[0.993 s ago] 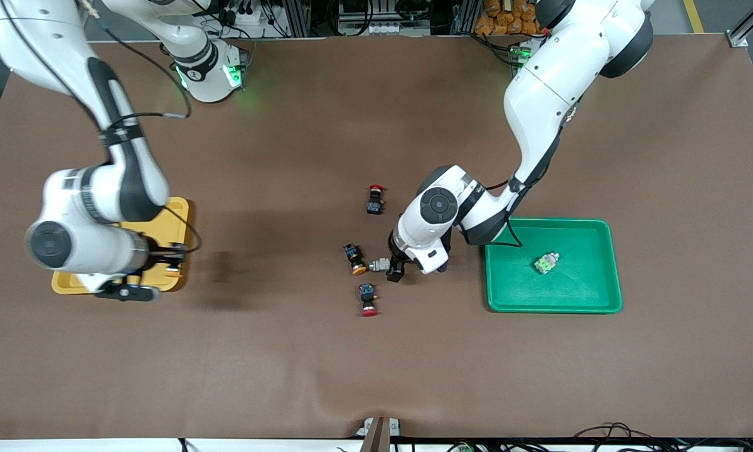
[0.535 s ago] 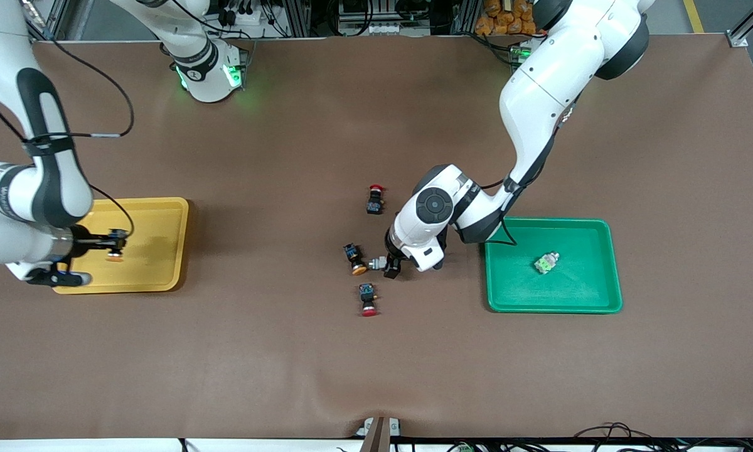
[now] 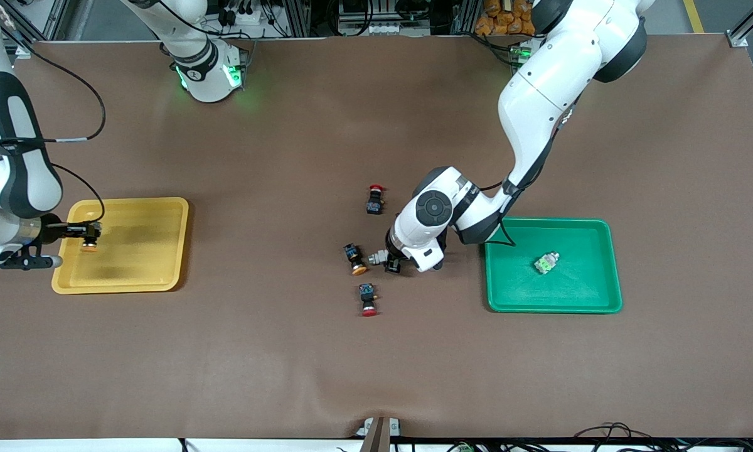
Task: Place green and yellow buttons in trays
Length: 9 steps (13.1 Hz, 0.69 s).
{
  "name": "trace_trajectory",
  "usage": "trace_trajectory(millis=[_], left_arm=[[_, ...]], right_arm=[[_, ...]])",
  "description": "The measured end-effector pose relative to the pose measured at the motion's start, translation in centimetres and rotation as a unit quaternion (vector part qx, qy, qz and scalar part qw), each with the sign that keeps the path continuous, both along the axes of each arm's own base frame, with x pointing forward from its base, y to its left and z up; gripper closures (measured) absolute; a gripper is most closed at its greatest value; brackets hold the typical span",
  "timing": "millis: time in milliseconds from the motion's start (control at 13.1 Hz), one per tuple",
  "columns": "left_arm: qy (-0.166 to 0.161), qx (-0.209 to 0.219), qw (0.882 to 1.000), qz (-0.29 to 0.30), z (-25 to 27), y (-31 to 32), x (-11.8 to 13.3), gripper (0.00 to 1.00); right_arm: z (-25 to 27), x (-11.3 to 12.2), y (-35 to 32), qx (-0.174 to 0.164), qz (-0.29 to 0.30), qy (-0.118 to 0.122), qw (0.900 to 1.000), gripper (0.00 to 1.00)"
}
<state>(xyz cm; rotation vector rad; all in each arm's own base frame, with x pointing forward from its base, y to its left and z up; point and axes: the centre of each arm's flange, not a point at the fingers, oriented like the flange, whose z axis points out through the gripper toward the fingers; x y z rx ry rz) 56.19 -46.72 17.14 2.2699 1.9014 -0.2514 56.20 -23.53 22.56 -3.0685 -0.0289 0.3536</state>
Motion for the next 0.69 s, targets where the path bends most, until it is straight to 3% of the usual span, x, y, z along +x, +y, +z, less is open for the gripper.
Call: trace_trajectory(millis=[153,535,687], left_arm=[[-0.005,-0.003,1.0,0.002,0.4,0.1,0.5,0.66],[-0.016,-0.007,1.0,0.008,1.9,1.4,2.3,0.67],[-0.018,-0.008,1.0,0.009,2.5,1.8,2.7,0.67]], right_arm=[[-1.9,-0.1,0.5,0.002,0.004,-0.002,1.0,0.67],[-3.0,-0.3,0.6,0.004,0.005,0.001,1.0,0.67],[-3.0,-0.2,0.7,0.004,0.006,0.001,1.0,0.49]])
